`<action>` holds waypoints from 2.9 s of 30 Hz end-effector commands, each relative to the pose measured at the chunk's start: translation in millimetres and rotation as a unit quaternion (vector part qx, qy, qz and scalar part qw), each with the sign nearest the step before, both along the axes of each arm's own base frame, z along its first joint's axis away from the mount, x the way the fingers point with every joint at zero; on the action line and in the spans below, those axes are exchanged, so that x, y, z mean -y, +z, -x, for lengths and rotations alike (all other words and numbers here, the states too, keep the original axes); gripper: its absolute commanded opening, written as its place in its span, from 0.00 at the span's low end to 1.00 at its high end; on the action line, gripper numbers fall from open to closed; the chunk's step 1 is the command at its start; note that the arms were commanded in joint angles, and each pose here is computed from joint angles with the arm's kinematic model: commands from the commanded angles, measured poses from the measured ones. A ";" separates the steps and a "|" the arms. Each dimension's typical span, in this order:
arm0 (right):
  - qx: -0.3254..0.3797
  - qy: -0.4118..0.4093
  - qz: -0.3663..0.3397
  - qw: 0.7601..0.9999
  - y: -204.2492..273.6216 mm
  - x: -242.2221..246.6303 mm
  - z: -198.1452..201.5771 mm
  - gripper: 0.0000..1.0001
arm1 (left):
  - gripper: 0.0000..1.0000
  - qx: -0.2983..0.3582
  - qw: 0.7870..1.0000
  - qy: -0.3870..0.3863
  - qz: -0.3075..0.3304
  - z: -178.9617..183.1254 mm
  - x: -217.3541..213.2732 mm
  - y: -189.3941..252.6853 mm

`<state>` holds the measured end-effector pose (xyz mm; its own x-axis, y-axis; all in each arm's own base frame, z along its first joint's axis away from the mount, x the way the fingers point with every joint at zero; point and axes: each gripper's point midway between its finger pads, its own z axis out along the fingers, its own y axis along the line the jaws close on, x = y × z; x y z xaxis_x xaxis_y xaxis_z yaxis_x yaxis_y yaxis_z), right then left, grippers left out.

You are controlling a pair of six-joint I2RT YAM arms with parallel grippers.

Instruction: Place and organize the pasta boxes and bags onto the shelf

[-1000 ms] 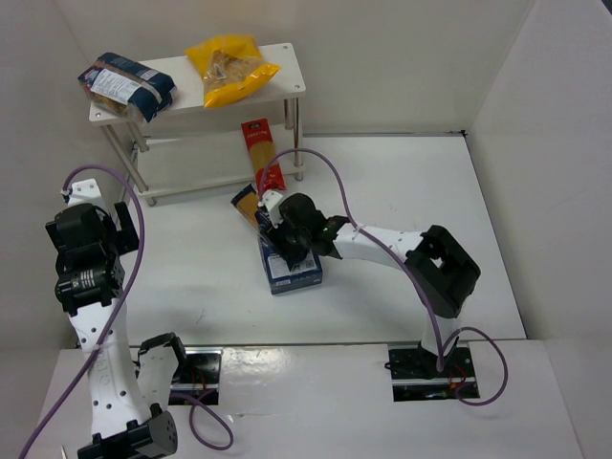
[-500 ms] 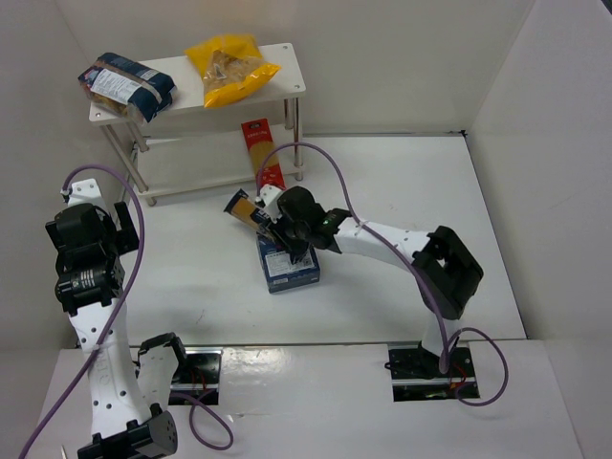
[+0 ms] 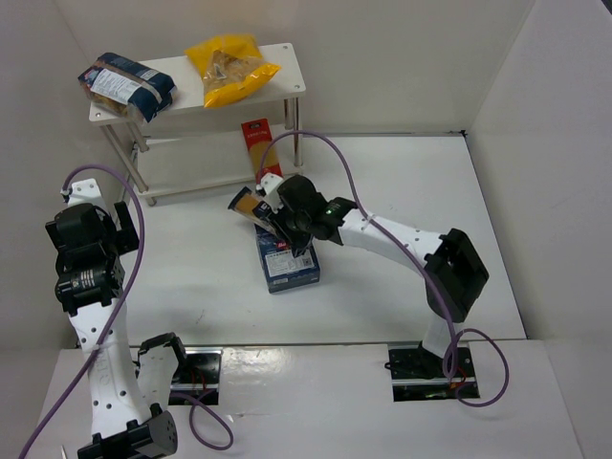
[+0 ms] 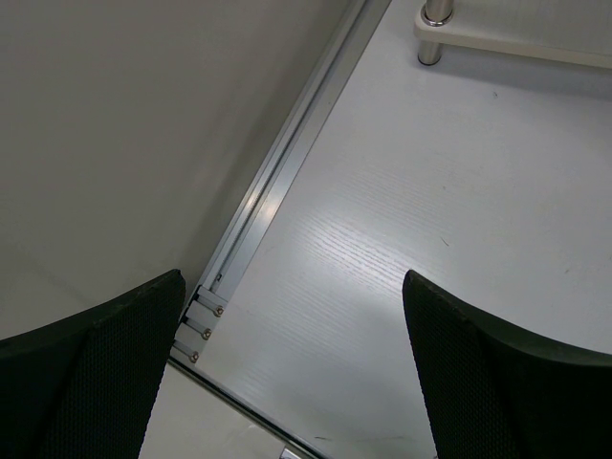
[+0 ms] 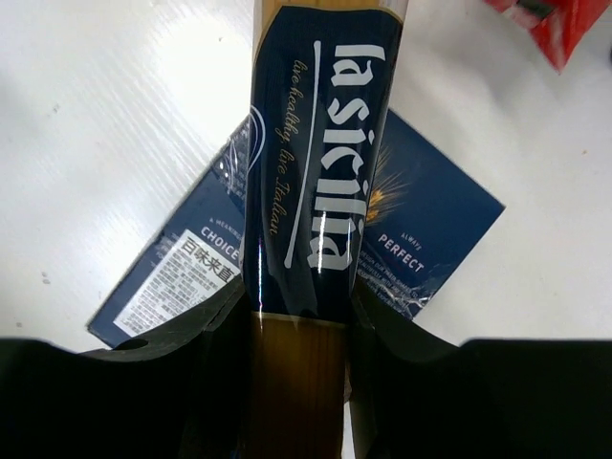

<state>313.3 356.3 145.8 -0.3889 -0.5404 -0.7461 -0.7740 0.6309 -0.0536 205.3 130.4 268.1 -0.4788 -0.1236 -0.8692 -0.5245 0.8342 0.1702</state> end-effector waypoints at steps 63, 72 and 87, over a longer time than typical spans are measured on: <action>0.202 -0.254 -0.214 0.922 117.3 -136.1 -194.8 0.00 | 1.00 0.022 0.998 0.050 -0.002 -0.7 -14.5 5.8; 0.210 -0.288 -0.217 0.909 99.2 -128.8 -208.3 0.00 | 1.00 0.018 0.999 0.050 0.000 -2.0 -15.1 3.7; 0.236 -0.305 -0.202 0.900 72.0 -127.7 -220.8 0.00 | 1.00 0.019 0.999 0.046 0.002 -3.0 -13.8 3.5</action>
<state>517.1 481.4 120.7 -0.3210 -0.1984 -0.9261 -0.2990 0.9490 -0.0996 203.2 140.6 263.0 -0.4868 -0.1609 -0.8586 -0.5773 0.7969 0.1780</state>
